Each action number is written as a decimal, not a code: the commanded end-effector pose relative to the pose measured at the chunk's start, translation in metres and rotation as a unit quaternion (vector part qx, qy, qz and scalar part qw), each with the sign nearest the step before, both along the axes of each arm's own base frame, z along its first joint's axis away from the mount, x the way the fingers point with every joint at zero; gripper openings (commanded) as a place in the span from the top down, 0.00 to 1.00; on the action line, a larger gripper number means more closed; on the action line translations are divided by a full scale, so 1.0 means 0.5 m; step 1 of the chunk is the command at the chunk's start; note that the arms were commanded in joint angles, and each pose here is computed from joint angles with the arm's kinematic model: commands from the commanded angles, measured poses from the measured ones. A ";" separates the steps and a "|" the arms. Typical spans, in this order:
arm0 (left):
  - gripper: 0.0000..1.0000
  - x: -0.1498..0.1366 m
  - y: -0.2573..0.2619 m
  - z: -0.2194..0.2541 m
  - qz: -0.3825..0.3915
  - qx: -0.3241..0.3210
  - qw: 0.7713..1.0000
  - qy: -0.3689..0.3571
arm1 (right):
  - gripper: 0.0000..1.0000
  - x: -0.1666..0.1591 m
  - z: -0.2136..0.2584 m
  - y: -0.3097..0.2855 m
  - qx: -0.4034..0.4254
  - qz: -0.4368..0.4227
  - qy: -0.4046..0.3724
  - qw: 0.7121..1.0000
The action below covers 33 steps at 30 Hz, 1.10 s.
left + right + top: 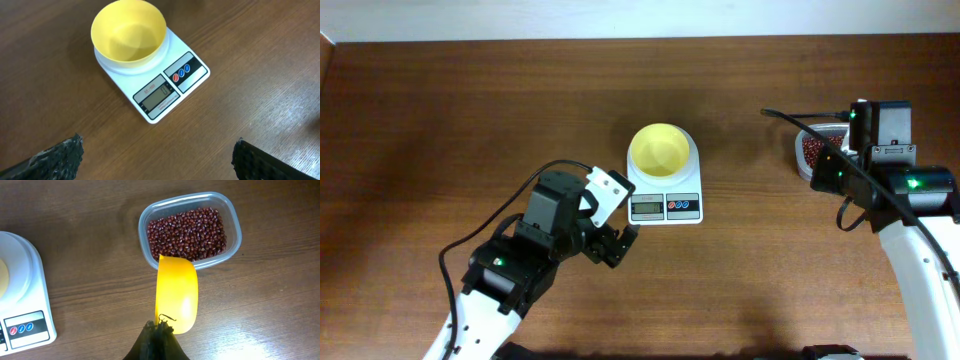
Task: Scoop item into bowl and weigh 50g on scale
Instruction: 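Lower the yellow scoop into the red beans with the right gripper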
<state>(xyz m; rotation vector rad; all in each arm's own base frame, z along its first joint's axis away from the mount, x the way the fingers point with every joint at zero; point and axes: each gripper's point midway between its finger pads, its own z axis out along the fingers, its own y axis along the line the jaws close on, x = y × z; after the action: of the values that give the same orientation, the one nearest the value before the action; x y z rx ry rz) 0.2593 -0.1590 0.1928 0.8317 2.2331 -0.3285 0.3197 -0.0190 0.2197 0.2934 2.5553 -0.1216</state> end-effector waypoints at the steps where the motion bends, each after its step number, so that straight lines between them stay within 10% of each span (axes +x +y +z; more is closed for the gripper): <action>1: 0.01 -0.001 -0.009 0.000 -0.016 -0.001 1.000 -0.006 | 0.96 0.008 0.016 0.004 0.003 0.000 -0.013 1.000; 33: 0.01 -0.004 -0.007 -0.004 -0.015 0.000 1.000 -0.002 | 0.96 0.013 0.019 0.005 0.005 0.001 -0.018 1.000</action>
<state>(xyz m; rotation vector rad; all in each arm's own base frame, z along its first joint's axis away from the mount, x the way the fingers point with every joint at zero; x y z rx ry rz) 0.2607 -0.1601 0.1946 0.8351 2.2205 -0.3294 0.3199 -0.0190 0.2198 0.2929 2.5542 -0.1215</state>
